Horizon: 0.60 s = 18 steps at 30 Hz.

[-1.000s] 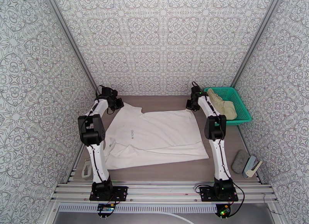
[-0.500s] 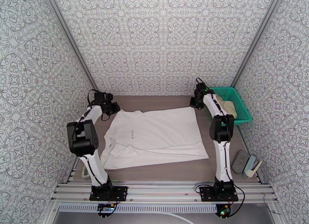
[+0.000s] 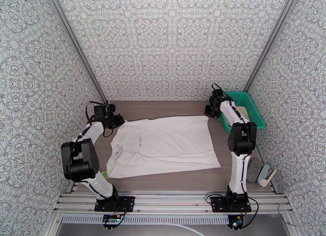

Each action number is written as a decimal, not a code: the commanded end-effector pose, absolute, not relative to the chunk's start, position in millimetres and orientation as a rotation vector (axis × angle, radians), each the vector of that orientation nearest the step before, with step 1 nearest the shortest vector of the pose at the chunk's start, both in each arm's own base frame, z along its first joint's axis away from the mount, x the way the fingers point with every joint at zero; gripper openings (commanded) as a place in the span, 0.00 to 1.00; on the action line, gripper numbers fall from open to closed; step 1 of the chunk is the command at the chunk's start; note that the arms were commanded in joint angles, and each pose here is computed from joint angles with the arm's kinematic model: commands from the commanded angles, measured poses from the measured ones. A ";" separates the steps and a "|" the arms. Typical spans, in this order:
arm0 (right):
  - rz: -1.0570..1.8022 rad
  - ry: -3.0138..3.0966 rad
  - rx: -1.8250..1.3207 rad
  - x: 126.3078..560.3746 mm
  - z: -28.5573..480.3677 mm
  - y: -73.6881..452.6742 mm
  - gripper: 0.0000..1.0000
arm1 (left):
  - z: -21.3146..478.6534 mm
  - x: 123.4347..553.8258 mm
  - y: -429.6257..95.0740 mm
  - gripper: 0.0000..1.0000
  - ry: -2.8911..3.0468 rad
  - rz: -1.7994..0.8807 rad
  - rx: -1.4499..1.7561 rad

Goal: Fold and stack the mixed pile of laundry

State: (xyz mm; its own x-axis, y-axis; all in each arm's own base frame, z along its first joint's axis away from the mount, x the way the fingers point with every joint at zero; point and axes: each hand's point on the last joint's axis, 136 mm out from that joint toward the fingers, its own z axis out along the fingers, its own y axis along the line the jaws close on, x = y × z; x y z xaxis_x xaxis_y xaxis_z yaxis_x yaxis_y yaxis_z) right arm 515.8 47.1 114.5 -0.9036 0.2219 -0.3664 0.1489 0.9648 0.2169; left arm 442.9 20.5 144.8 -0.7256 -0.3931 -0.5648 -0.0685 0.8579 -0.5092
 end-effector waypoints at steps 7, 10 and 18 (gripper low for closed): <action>0.295 2.662 0.307 482.8 133.6 35.7 0.00 | 149.3 403.3 23.8 0.00 2.250 -0.577 -0.402; 0.304 2.661 0.326 467.8 131.0 32.8 0.00 | 143.3 390.3 23.8 0.00 2.242 -0.569 -0.443; 0.350 2.652 0.376 427.5 111.0 31.2 0.00 | 114.0 350.2 31.9 0.00 2.243 -0.522 -0.603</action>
